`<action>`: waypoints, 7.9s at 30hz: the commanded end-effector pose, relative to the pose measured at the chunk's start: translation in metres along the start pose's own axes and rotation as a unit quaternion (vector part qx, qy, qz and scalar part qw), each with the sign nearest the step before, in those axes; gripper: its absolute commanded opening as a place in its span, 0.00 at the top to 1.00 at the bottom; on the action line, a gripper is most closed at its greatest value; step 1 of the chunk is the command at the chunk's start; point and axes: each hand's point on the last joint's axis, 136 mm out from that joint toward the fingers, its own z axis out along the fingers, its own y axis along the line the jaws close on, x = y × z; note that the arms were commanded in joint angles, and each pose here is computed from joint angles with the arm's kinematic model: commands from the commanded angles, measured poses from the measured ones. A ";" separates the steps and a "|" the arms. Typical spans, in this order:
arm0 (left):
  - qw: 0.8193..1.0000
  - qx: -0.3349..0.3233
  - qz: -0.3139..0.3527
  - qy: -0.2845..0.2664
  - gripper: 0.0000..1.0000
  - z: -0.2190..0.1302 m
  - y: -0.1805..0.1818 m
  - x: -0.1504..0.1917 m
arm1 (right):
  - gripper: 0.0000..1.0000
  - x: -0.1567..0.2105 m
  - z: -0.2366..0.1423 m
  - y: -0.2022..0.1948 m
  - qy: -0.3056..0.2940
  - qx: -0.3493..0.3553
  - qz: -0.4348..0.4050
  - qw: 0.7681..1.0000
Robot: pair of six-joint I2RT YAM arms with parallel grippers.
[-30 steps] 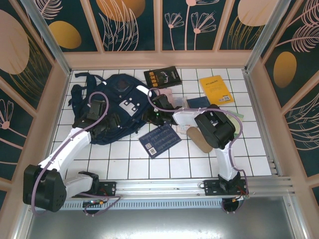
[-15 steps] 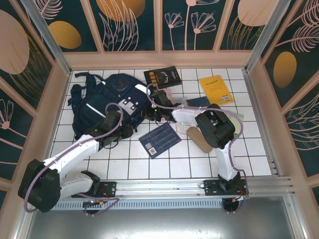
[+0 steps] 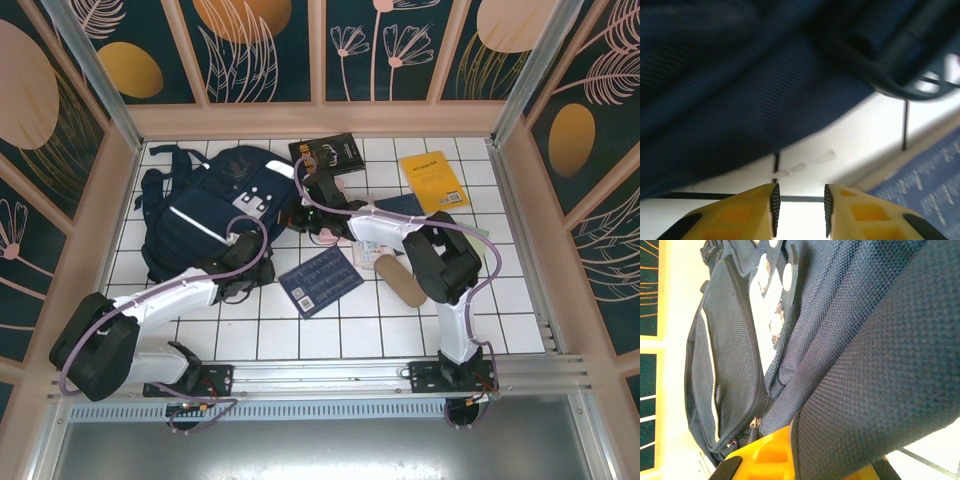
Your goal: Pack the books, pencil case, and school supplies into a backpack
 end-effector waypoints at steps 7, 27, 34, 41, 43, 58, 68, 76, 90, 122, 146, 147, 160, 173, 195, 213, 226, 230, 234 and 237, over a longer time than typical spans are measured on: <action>0.993 -0.078 -0.031 -0.089 0.65 -0.002 0.038 -0.069 | 1.00 -0.027 -0.010 0.026 -0.039 -0.013 -0.027 0.999; 0.998 -0.013 0.000 -0.059 0.64 0.042 0.023 -0.085 | 1.00 -0.027 0.041 -0.043 -0.001 0.052 0.025 0.998; 0.997 0.018 0.023 -0.075 0.60 0.040 0.006 -0.081 | 1.00 -0.023 0.046 -0.048 0.007 0.055 0.033 0.998; 0.996 0.011 0.065 -0.066 0.60 0.055 -0.012 -0.078 | 1.00 -0.023 0.047 -0.049 0.011 0.054 0.036 0.998; 0.996 -0.004 0.067 -0.058 0.60 0.062 -0.008 -0.076 | 1.00 -0.023 0.047 -0.049 0.011 0.053 0.036 0.998; 0.993 -0.078 0.091 -0.001 0.66 0.104 0.013 -0.053 | 1.00 -0.026 0.045 -0.048 0.009 0.052 0.039 0.998; 0.990 -0.104 0.092 -0.011 1.00 0.096 0.019 -0.057 | 1.00 -0.025 0.043 -0.047 0.010 0.053 0.040 0.998; 0.991 -0.113 0.042 -0.061 1.00 0.046 0.026 -0.078 | 1.00 -0.045 0.020 -0.043 -0.021 0.064 0.025 0.997; 0.967 -0.231 -0.070 -0.075 1.00 -0.015 0.121 -0.060 | 1.00 -0.086 -0.042 -0.036 -0.085 0.081 0.001 0.993; 0.984 0.174 0.025 -0.025 1.00 -0.044 -0.072 -0.051 | 0.32 -0.040 -0.092 -0.068 -0.090 0.132 0.092 0.983; 0.997 -0.042 0.014 -0.070 1.00 -0.042 0.023 -0.048 | 1.00 -0.008 -0.061 -0.065 -0.060 0.161 0.095 0.981; 0.995 -0.067 0.005 -0.073 1.00 -0.041 0.034 -0.050 | 1.00 -0.013 -0.068 -0.068 -0.067 0.172 0.091 0.979; 0.975 -0.168 -0.105 -0.097 1.00 -0.040 0.108 -0.100 | 1.00 -0.060 -0.144 -0.105 -0.123 0.225 0.064 0.964; 0.994 0.091 -0.029 -0.055 1.00 -0.071 0.012 -0.086 | 1.00 -0.126 -0.146 -0.128 -0.145 0.235 0.002 0.961; 0.961 0.273 0.040 0.029 1.00 -0.048 -0.154 -0.042 | 0.34 -0.112 -0.188 -0.124 -0.158 0.241 0.079 0.954; 0.965 0.252 0.059 0.042 1.00 -0.029 -0.148 -0.033 | 0.46 0.028 -0.102 -0.102 -0.022 0.179 0.152 0.972; 0.993 0.095 0.073 0.014 1.00 -0.019 -0.104 -0.054 | 1.00 -0.004 -0.113 -0.109 -0.074 0.203 0.122 0.969; 0.998 -0.014 0.063 0.002 1.00 -0.012 -0.056 -0.065 | 1.00 -0.015 -0.125 -0.113 -0.091 0.207 0.118 0.967; 0.998 -0.063 0.021 0.009 1.00 -0.005 -0.011 -0.074 | 1.00 -0.018 -0.132 -0.113 -0.097 0.209 0.110 0.967; 0.996 -0.085 0.002 0.004 1.00 -0.002 0.012 -0.084 | 1.00 -0.027 -0.146 -0.121 -0.111 0.214 0.117 0.963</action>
